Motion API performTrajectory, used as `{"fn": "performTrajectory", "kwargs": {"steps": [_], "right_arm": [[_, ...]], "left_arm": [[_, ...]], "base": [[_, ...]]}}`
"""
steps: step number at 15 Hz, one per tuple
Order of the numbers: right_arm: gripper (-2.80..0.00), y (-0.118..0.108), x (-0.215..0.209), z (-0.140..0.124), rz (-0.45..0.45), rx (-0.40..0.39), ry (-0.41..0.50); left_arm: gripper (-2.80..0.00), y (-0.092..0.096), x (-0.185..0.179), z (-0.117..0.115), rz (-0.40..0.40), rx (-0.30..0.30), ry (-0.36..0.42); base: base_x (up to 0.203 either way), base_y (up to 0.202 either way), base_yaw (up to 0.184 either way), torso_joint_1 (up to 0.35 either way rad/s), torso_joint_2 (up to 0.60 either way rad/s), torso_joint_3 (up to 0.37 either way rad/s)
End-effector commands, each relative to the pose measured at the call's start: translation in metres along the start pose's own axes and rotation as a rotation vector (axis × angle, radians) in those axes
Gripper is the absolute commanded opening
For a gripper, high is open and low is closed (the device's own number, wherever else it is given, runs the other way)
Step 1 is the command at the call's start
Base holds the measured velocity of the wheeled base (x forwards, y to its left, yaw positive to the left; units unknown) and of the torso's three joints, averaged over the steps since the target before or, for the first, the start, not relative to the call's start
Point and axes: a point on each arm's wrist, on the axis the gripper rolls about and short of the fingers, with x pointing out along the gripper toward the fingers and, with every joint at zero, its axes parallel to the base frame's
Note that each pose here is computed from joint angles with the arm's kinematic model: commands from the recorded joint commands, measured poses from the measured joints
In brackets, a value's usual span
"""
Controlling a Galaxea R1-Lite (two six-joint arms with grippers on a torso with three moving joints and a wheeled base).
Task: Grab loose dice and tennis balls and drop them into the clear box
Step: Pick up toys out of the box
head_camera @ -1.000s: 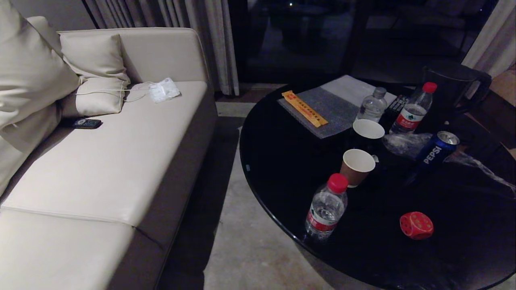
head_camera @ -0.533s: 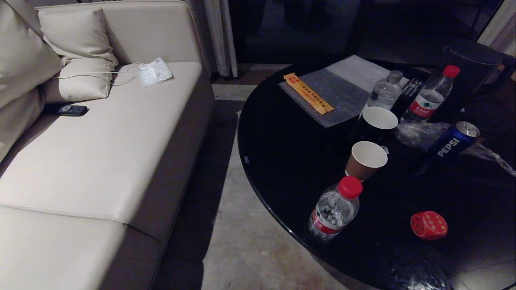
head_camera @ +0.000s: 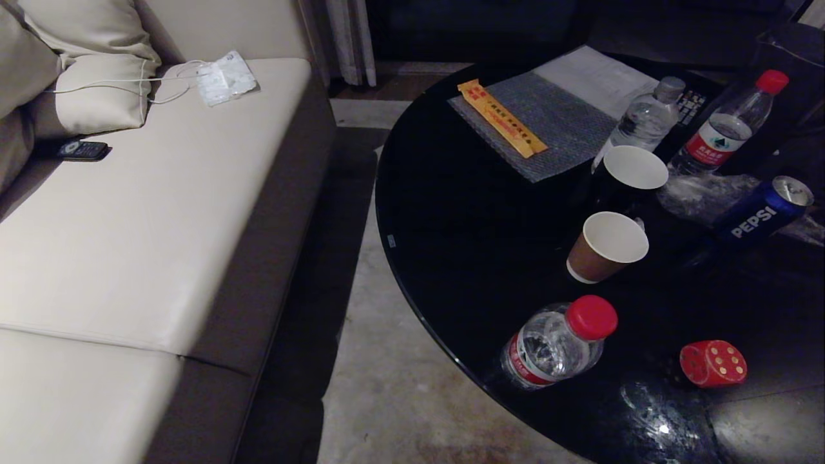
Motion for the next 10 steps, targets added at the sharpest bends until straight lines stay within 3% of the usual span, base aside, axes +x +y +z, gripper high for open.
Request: {"fn": "performTrajectory", "kwargs": {"steps": [1, 10], "right_arm": [[-2.80, 0.0000, -0.0001, 0.0002, 0.001, -0.001, 0.000], [-2.80, 0.0000, 0.0000, 0.0002, 0.001, -0.002, 0.001]], "left_arm": [[-2.80, 0.0000, 0.0002, -0.0004, 0.001, -0.001, 0.003], [-2.80, 0.0001, 0.0002, -0.0004, 0.002, -0.002, 0.003]], "base": [[0.000, 0.000, 0.000, 0.002, 0.00, -0.198], [0.000, 0.000, 0.000, 0.002, 0.00, -0.199]]}}
